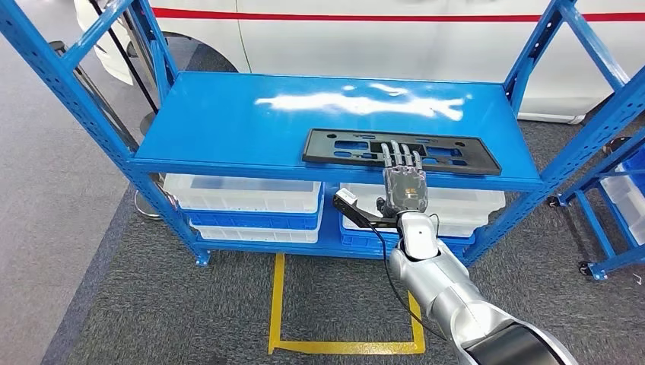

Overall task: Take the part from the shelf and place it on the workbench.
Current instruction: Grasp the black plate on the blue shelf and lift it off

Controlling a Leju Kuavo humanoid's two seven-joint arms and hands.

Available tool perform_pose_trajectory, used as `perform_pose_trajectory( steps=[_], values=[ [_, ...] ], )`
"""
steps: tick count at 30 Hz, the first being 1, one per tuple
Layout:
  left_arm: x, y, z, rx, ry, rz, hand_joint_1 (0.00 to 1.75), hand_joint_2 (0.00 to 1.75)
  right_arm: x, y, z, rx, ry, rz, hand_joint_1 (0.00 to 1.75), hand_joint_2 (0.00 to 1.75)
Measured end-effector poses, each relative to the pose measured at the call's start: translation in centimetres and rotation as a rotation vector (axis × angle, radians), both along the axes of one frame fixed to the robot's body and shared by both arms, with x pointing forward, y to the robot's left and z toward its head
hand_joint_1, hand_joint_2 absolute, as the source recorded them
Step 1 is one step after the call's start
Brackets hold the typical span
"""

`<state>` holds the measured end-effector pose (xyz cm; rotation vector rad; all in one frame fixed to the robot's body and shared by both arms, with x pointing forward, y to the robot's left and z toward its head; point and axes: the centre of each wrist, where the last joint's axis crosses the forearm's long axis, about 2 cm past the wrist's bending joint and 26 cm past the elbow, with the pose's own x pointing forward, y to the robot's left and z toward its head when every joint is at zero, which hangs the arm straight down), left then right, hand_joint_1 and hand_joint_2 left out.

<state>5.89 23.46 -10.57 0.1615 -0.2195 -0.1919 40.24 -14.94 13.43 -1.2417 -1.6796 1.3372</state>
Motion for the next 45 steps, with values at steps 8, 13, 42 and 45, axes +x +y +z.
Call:
perform_pose_trajectory(
  steps=[8, 13, 42, 45],
  values=[
    [0.1, 0.1, 0.0, -0.001, -0.002, -0.004, 0.00, 0.00, 0.2, -0.6, 0.0, 0.001, 0.003, -0.009, 0.00, 1.75],
    [0.0, 0.1, 0.0, -0.003, 0.001, -0.002, 0.00, 0.00, -0.1, -1.0, -0.7, -0.005, 0.024, -0.015, 0.00, 1.75],
    [0.3, 0.0, 0.0, -0.033, -0.045, -0.010, 0.00, 0.00, 0.0, -4.8, -2.2, -0.002, 0.144, -0.219, 1.68, 1.75],
    [0.2, 0.0, 0.0, -0.034, -0.046, -0.010, 0.00, 0.00, -0.2, -5.0, -2.6, 0.001, 0.154, -0.223, 1.68, 1.75]
  ],
)
